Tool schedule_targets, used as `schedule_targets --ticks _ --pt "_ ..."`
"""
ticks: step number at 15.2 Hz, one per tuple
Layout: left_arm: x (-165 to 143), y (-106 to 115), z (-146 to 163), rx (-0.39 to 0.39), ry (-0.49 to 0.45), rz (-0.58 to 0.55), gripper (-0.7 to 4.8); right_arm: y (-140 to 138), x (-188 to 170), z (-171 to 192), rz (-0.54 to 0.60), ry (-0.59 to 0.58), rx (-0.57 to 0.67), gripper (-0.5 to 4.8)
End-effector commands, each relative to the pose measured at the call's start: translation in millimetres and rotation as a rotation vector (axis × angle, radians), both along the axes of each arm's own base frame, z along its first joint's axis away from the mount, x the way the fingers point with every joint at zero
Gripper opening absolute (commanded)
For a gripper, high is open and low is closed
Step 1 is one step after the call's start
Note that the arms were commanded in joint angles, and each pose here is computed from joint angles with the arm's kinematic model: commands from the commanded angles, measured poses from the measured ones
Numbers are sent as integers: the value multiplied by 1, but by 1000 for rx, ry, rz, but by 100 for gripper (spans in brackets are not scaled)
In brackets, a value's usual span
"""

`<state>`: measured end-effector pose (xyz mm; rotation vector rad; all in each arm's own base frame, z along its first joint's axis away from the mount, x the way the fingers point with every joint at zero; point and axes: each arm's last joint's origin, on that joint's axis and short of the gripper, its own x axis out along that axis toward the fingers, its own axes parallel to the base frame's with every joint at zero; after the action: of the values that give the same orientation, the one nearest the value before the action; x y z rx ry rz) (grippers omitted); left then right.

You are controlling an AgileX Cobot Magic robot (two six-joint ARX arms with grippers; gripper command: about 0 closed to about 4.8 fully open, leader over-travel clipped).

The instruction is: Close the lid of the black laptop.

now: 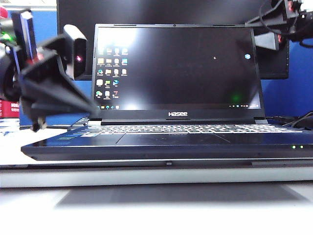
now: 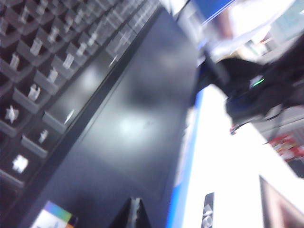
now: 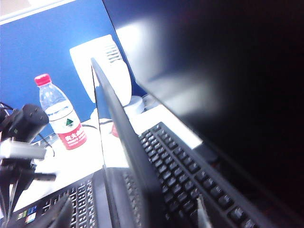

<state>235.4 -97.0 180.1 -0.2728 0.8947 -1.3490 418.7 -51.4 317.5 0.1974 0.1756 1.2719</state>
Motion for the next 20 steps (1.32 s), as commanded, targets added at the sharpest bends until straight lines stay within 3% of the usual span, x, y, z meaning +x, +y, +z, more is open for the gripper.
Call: schedule_targets --ticks 1,7,9,11,13,20 --pt "-2 -2 -8 77 27 14 -5 0 -1 6 18 -12 3 337" --pt "4 -5 -40 164 120 15 -5 2 -1 6 36 -11 6 333" --pt "5 -5 -42 182 112 20 -5 2 -1 6 36 -12 6 292" --pt "6 -5 -42 179 101 17 -5 2 -1 6 35 -11 6 162" --pt "6 -5 -42 177 95 18 -5 1 -1 6 35 -11 6 -8" --pt "10 -6 -41 198 62 46 -5 1 -2 6 56 -14 10 -5"
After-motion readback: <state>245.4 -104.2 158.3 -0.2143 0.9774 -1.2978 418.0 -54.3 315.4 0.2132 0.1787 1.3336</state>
